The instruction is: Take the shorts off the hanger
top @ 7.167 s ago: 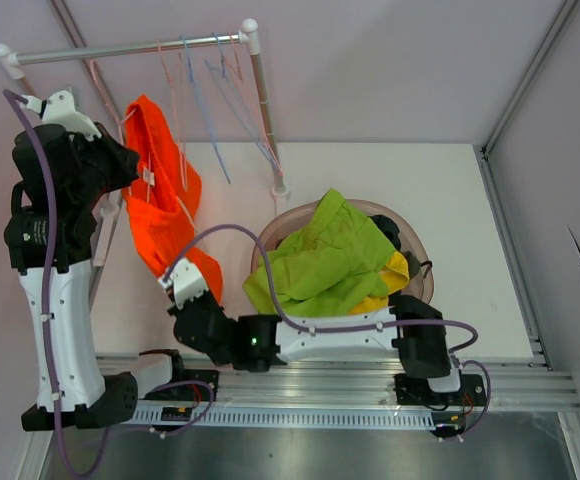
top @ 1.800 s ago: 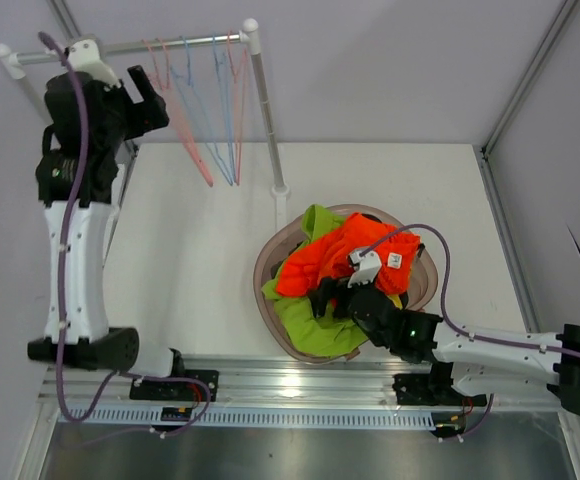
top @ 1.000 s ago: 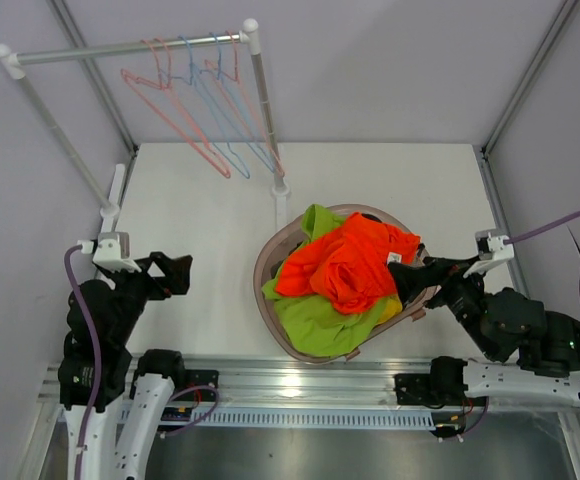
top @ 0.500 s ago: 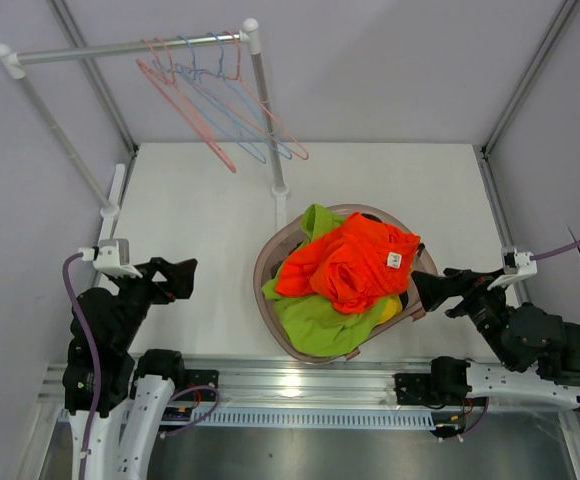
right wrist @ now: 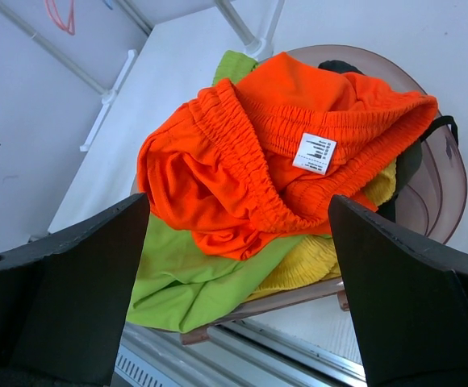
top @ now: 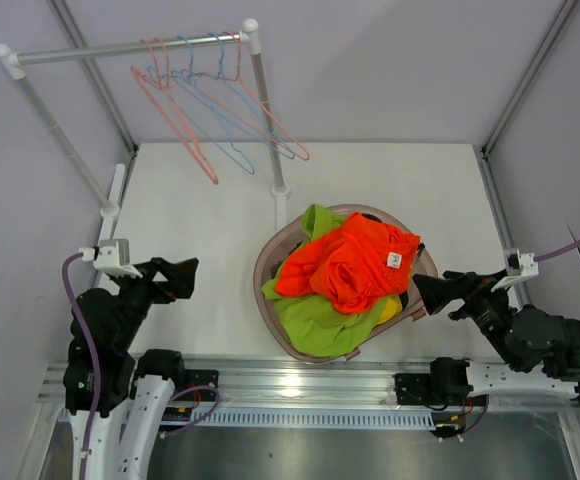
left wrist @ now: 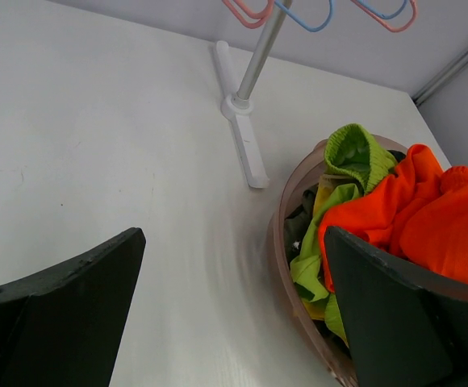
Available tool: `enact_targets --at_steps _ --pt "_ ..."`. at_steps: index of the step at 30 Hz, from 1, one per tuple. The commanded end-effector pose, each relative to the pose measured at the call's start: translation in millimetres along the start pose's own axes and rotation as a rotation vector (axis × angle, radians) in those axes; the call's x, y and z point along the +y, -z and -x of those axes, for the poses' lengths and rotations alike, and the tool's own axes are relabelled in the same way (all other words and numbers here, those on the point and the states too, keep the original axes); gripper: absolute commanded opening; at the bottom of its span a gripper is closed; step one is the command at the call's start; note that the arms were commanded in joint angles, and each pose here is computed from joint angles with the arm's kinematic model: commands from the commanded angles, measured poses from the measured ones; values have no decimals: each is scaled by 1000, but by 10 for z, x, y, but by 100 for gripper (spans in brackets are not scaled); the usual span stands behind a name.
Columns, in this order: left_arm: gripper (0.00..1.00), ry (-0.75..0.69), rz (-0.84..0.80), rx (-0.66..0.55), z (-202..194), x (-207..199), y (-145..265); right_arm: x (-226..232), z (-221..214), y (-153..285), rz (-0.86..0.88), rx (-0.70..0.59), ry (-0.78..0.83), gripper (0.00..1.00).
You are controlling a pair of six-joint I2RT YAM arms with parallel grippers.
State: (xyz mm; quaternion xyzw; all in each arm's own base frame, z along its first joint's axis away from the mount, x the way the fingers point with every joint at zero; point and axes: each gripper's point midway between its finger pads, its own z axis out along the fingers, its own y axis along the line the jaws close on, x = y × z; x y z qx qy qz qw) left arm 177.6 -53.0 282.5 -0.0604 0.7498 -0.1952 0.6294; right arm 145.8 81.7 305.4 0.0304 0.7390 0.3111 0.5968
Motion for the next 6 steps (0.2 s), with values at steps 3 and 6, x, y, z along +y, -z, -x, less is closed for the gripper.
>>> enact_targets --at_steps 3,6 --pt "99 17 -14 -18 45 -35 -17 -36 104 39 18 -26 -75 99" --pt "99 14 -17 -16 49 -42 -14 17 87 43 49 -12 -77 100"
